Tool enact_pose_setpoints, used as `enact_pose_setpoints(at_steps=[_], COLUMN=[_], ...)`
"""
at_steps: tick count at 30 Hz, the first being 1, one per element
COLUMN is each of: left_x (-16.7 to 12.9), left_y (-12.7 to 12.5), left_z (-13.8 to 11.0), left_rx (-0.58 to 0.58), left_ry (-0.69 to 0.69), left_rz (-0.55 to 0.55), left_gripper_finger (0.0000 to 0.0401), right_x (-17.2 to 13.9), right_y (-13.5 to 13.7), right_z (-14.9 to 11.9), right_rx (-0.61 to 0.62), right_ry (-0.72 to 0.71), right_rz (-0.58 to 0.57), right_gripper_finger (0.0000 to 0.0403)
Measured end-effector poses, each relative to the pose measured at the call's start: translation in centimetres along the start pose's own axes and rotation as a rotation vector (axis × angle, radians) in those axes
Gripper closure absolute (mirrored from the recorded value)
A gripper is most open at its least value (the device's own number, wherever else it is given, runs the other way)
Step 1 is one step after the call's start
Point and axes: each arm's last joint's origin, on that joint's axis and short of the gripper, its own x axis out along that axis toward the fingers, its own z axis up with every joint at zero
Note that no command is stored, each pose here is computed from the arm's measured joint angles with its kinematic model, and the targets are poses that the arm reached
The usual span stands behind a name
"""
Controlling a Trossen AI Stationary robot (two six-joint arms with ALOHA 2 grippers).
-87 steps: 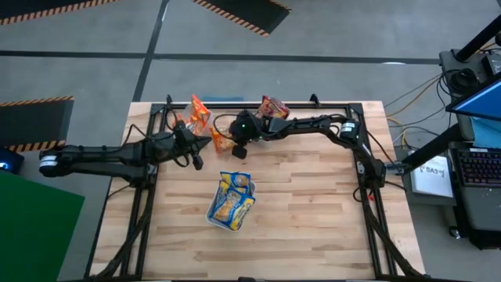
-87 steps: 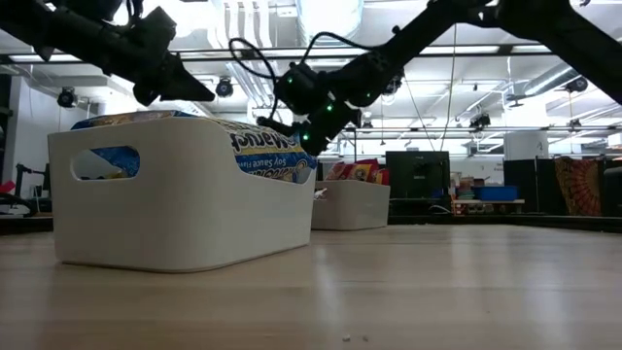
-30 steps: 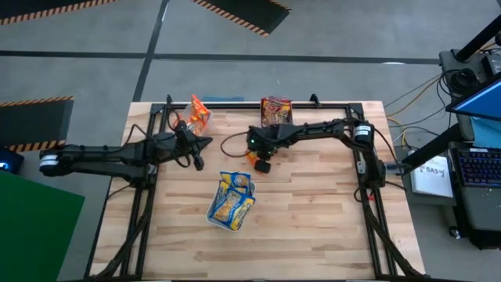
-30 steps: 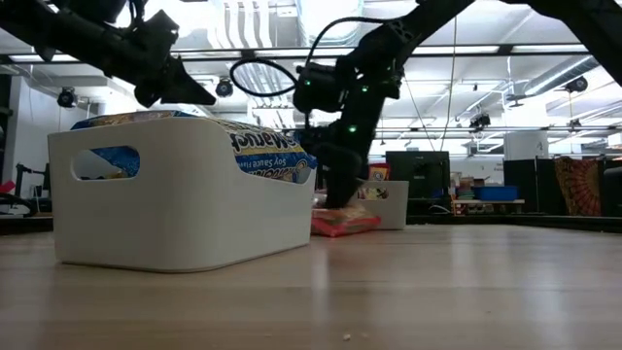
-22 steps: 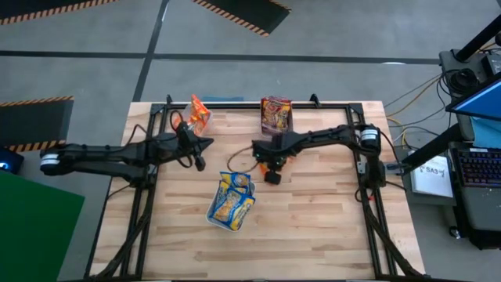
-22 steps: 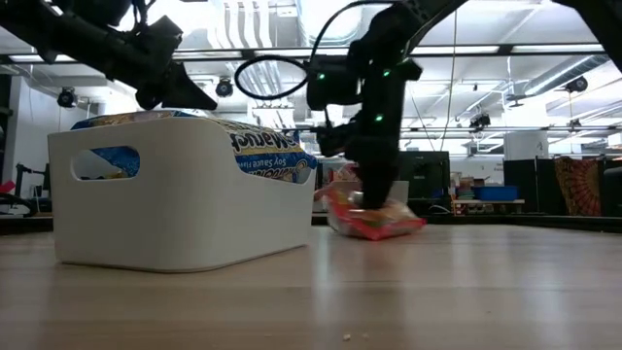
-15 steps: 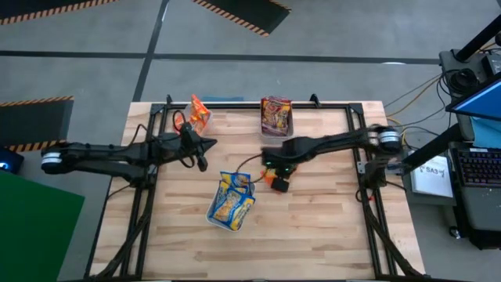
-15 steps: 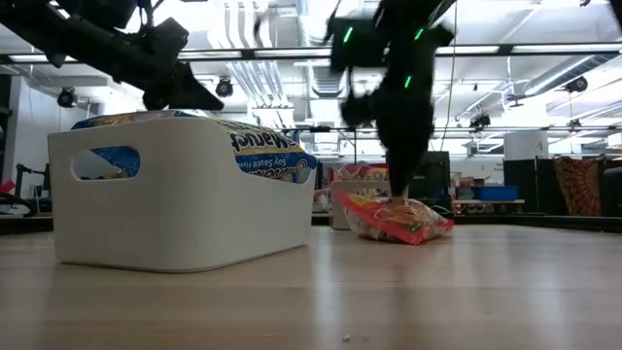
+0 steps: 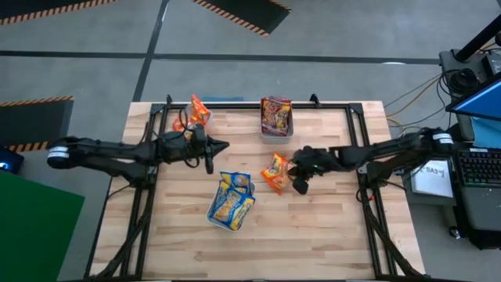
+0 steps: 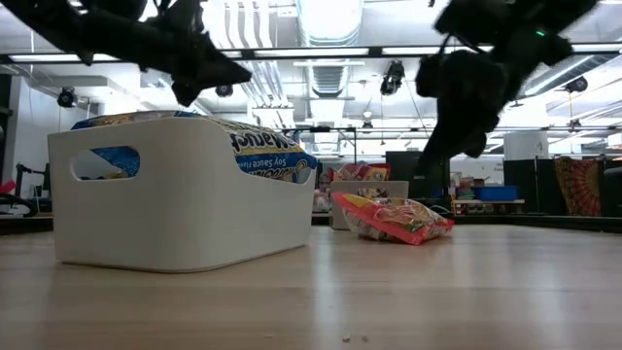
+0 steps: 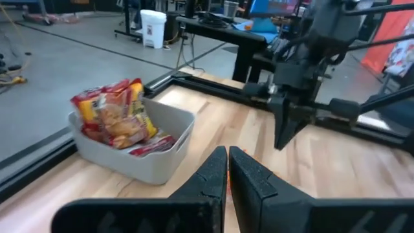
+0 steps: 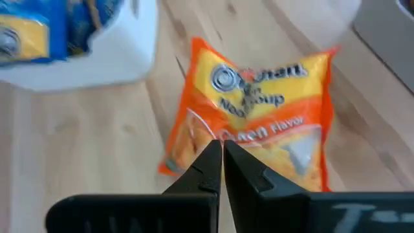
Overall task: Sort Maruchan noodles
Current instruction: Put the orange noodle pack into the transparent bin
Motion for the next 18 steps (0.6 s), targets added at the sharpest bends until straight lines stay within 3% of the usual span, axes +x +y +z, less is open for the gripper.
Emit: enact_pose_setpoints(at_steps=[8, 18], left_x=[3.1, 8.0], left_y=[-2.0, -3.2], left_z=[1.8, 2.0], left_rx=[-0.009, -0.082], left_ry=[0.021, 0.114], left_rz=[-0.044, -0.018], left_gripper_finger=[0.0401, 0.0401], right_x=[0.9, 2.7], right_y=[-1.5, -2.3], right_z=[-2.9, -4.0], right_rx=[-0.001, -0.098], right_ry=[-0.163, -0.109], right_rz=[-0.047, -0.207], right_gripper_finger=[0.0394, 0.0394])
